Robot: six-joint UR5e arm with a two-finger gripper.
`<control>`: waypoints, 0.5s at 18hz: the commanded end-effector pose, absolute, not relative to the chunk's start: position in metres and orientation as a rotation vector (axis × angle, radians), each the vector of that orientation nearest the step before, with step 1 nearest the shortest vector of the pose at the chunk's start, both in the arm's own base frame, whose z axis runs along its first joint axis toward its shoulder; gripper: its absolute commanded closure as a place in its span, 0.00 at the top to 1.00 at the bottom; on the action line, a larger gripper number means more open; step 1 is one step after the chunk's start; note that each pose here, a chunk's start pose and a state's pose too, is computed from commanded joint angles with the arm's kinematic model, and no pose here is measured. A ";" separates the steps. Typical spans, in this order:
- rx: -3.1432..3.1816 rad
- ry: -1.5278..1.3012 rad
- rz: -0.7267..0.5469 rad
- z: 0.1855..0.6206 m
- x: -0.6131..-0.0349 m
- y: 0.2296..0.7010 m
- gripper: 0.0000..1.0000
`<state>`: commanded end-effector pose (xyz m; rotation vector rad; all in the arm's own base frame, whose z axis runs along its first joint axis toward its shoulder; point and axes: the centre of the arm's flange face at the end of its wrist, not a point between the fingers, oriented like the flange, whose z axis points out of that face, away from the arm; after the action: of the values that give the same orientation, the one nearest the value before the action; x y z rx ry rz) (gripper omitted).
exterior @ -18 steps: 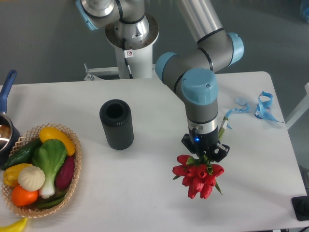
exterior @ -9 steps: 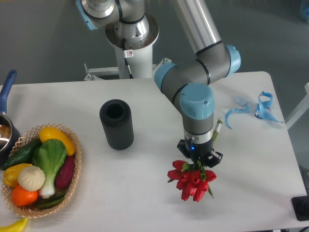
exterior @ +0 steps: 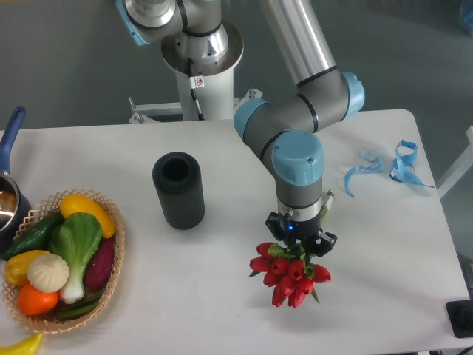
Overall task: Place the flowers on the table
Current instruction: 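Open the gripper to release the tulips onto the table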
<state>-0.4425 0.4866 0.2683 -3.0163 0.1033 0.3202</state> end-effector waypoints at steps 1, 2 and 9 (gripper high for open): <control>-3.015 0.099 0.324 0.269 -0.441 0.483 1.00; -3.003 0.096 0.344 0.271 -0.441 0.482 1.00; -2.966 0.097 0.411 0.287 -0.436 0.477 1.00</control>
<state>-0.4364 0.4771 0.2866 -2.9657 0.0972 0.4112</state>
